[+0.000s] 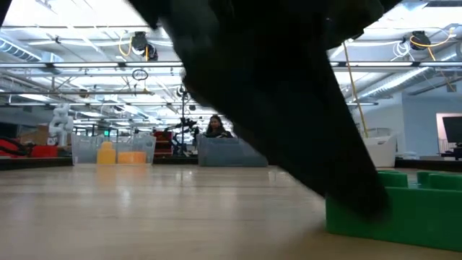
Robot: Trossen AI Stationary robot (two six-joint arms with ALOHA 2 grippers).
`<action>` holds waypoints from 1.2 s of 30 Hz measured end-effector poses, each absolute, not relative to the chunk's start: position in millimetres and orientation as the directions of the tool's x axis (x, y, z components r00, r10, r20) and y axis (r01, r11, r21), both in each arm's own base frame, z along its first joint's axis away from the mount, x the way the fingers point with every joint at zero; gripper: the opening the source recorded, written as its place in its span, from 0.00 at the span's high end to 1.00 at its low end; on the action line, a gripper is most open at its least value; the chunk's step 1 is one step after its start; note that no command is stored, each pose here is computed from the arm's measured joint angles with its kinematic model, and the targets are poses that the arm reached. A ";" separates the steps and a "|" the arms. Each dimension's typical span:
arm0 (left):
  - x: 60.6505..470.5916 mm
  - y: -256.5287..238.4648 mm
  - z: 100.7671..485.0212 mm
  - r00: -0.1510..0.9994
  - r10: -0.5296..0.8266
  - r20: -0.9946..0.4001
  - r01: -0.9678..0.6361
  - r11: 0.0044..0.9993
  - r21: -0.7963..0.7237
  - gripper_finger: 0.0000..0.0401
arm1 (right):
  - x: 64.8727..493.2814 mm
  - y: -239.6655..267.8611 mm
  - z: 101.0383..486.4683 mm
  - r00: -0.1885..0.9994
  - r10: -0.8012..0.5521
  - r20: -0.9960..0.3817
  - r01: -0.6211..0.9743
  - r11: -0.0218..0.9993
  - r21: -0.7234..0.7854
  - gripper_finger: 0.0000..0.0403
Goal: Sort & place blocks by color
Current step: Put the 8 stud green game piece into the gray bin
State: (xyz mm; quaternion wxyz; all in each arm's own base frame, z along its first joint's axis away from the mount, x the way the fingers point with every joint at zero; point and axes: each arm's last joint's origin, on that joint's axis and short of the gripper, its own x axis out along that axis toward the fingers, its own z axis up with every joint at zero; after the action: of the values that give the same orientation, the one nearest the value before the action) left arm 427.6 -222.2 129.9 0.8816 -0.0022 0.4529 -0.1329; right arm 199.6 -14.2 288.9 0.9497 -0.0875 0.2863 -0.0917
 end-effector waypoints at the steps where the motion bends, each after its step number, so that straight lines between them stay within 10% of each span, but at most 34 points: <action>1: 428.1 -222.4 126.9 0.557 -0.228 -0.799 0.230 0.966 -0.116 0.48 | 199.6 -14.2 288.9 0.819 -0.224 -0.528 0.125 0.968 -0.217 0.43; 36: 425.4 -204.6 138.7 0.563 -0.062 -0.824 0.168 0.985 0.041 0.64 | 198.4 -13.9 287.0 0.808 -0.216 -0.549 0.123 0.972 -0.202 0.43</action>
State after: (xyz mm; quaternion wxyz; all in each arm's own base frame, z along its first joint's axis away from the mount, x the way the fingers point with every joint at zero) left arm 425.4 -204.6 138.7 0.8822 0.0572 0.4629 -0.0650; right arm 198.4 -13.9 287.0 0.9474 -0.0785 0.2969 -0.0896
